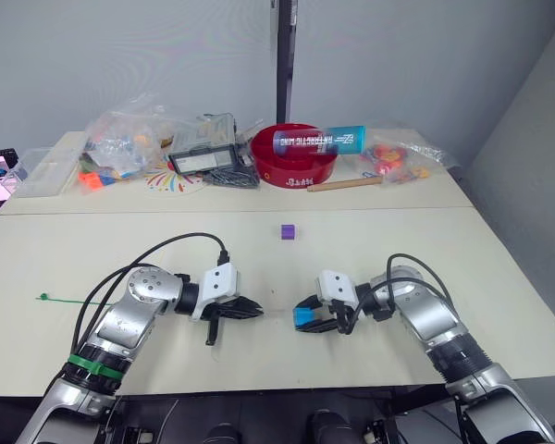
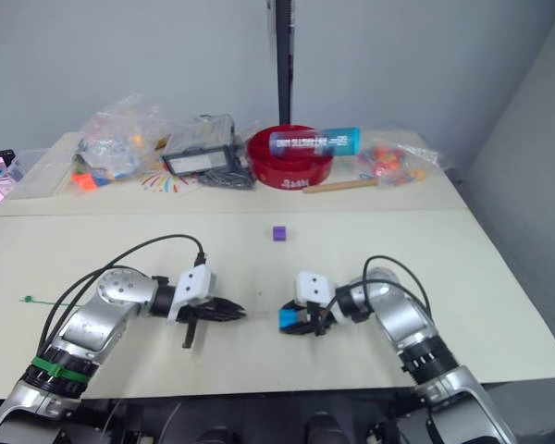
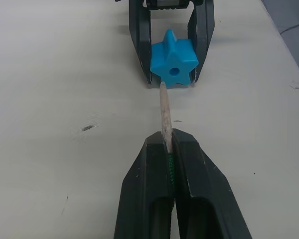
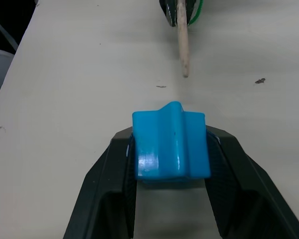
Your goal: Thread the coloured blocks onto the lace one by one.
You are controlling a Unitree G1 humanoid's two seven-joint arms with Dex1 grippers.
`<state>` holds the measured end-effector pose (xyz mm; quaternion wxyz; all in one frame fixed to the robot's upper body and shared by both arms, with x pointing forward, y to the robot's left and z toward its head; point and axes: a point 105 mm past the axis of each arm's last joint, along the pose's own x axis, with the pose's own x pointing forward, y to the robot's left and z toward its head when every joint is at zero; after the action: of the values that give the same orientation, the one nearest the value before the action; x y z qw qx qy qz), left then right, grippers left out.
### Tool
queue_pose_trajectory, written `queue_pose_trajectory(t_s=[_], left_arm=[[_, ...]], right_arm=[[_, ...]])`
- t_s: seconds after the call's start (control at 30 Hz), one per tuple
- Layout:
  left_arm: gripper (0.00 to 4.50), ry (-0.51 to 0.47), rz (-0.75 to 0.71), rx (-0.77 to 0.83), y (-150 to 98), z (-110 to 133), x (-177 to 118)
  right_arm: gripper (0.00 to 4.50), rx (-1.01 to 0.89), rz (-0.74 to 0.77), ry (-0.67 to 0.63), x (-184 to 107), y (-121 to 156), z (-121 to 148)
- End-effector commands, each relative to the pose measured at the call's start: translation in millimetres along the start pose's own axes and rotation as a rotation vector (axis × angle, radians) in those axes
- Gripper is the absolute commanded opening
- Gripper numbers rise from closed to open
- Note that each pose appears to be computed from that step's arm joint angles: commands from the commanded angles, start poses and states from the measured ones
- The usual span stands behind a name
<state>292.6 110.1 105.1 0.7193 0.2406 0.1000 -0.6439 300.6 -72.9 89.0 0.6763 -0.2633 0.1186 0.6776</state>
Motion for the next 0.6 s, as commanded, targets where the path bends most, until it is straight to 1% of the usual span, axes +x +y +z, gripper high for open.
queue_pose_trajectory(t_s=[0.03, 0.13, 0.33, 0.47, 0.6], left_arm=[[0.0, -0.01, -0.01, 0.057, -4.1, 10.3, 5.0], [0.0, -0.002, -0.009, 0.062, -6.5, 9.7, 9.2], [0.0, 0.056, 0.001, 0.089, -5.1, 7.5, 12.0], [0.0, 0.043, 0.005, 0.092, -5.6, 16.1, 15.4], [0.0, 0.036, 0.013, 0.09, -4.8, 19.5, 16.4]], right_arm=[[1.35, 0.008, 0.001, 0.027, 1.6, 3.0, -3.3], [1.35, 0.019, 0.009, 0.021, 2.6, 5.5, -3.0], [1.35, 0.029, 0.02, 0.024, 3.1, 8.9, -3.2], [1.35, 0.031, 0.025, 0.026, 2.6, 10.2, -2.4], [1.35, 0.032, 0.031, 0.028, 3.1, 11.2, -2.2]])
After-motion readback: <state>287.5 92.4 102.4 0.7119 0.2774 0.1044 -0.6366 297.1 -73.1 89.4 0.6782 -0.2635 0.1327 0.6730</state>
